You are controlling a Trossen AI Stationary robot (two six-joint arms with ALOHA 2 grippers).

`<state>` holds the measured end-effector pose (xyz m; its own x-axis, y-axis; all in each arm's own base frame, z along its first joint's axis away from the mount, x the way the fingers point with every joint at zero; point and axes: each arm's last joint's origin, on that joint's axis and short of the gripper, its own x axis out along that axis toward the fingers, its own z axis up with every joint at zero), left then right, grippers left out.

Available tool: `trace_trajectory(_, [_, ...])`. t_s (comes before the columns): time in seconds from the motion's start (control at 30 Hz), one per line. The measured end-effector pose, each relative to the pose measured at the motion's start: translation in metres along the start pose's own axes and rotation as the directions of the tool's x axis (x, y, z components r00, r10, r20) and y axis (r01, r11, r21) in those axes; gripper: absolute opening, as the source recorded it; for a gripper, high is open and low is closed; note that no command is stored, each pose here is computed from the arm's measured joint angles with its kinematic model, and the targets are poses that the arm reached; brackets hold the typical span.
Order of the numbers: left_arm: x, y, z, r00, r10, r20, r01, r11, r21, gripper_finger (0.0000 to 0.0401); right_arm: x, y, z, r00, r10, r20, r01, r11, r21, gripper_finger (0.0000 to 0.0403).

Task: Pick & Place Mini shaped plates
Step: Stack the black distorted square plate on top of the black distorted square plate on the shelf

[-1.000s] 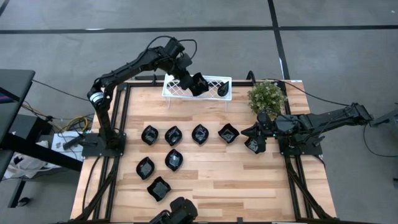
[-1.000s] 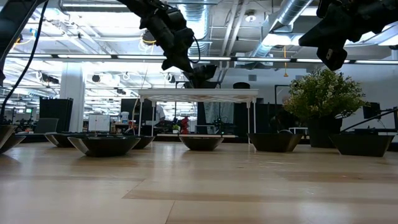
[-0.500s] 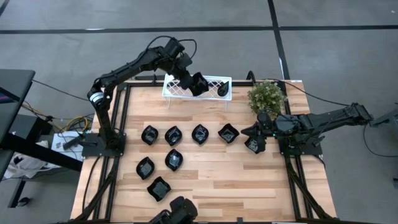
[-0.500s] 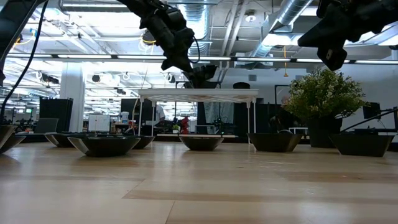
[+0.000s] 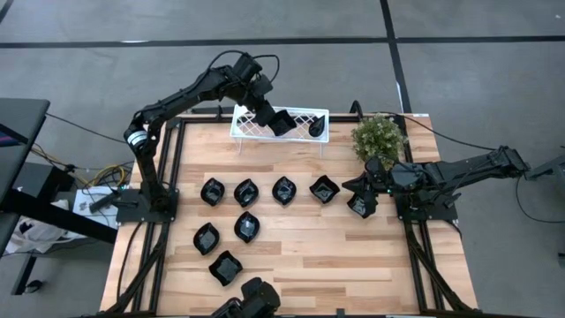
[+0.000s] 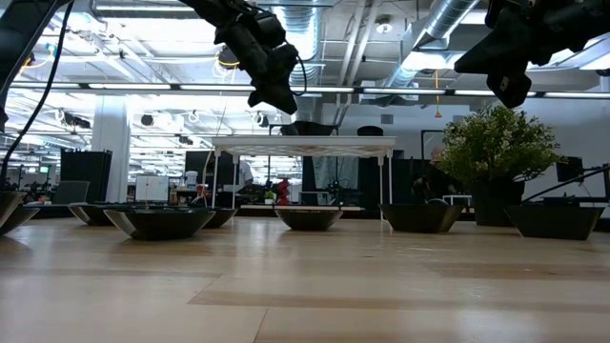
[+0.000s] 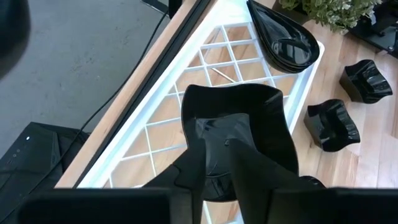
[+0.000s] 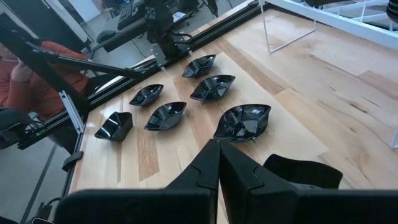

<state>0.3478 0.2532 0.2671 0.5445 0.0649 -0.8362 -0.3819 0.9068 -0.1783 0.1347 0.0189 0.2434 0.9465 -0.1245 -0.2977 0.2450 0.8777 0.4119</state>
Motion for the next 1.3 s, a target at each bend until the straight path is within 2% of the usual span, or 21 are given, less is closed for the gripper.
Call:
trace_trajectory(0.13, [-0.005, -0.001, 0.001, 1.0, 0.001, 0.01, -0.001, 1.0, 0.003, 0.0087, 0.0, 0.0, 0.0, 1.0, 0.001, 0.0, -0.001, 1.0, 0.0, 0.0001])
trace_trajectory(0.27, [-0.027, -0.011, 0.004, 0.998, 0.002, 0.059, 0.0, 1.0, -0.029, 0.0091, 0.0, 0.0, 0.0, 1.0, 0.002, -0.001, -0.002, 1.0, 0.0, 0.0001])
trace_trajectory(0.4, [-0.058, -0.04, 0.005, 0.992, -0.023, 0.12, 0.026, 1.0, -0.018, 0.0091, 0.0, 0.0, 0.0, 1.0, 0.005, -0.001, -0.005, 1.0, 0.001, 0.0001])
trace_trajectory(0.5, [-0.072, -0.07, -0.004, 0.988, -0.068, 0.139, 0.064, 0.998, 0.029, 0.009, 0.0, 0.001, 0.001, 1.0, 0.01, 0.002, -0.01, 1.0, 0.002, 0.0001])
trace_trajectory(0.7, [-0.072, -0.124, -0.047, 0.977, -0.16, 0.139, 0.158, 0.987, 0.024, 0.009, 0.0, 0.001, 0.001, 1.0, 0.012, 0.006, -0.013, 1.0, 0.004, 0.0001])
trace_trajectory(0.83, [-0.066, -0.153, -0.079, 0.958, -0.202, 0.205, 0.215, 0.976, -0.044, 0.009, 0.0, 0.001, 0.001, 1.0, 0.013, 0.006, -0.013, 1.0, 0.004, 0.0001])
trace_trajectory(1.0, [-0.057, -0.175, -0.12, 0.942, -0.159, 0.296, 0.214, 0.963, -0.162, 0.009, 0.0, 0.001, 0.001, 1.0, 0.013, 0.003, -0.013, 1.0, 0.003, 0.0001])
trace_trajectory(1.13, [-0.049, -0.187, -0.152, 0.936, -0.15, 0.319, 0.233, 0.943, -0.237, 0.009, 0.0, 0.001, 0.001, 1.0, 0.013, 0.002, -0.013, 1.0, 0.003, 0.0001])
trace_trajectory(1.3, [-0.039, -0.198, -0.187, 0.937, -0.151, 0.315, 0.227, 0.949, -0.22, 0.009, 0.004, 0.001, -0.001, 1.0, 0.001, -0.018, -0.001, 1.0, -0.005, 0.0001])
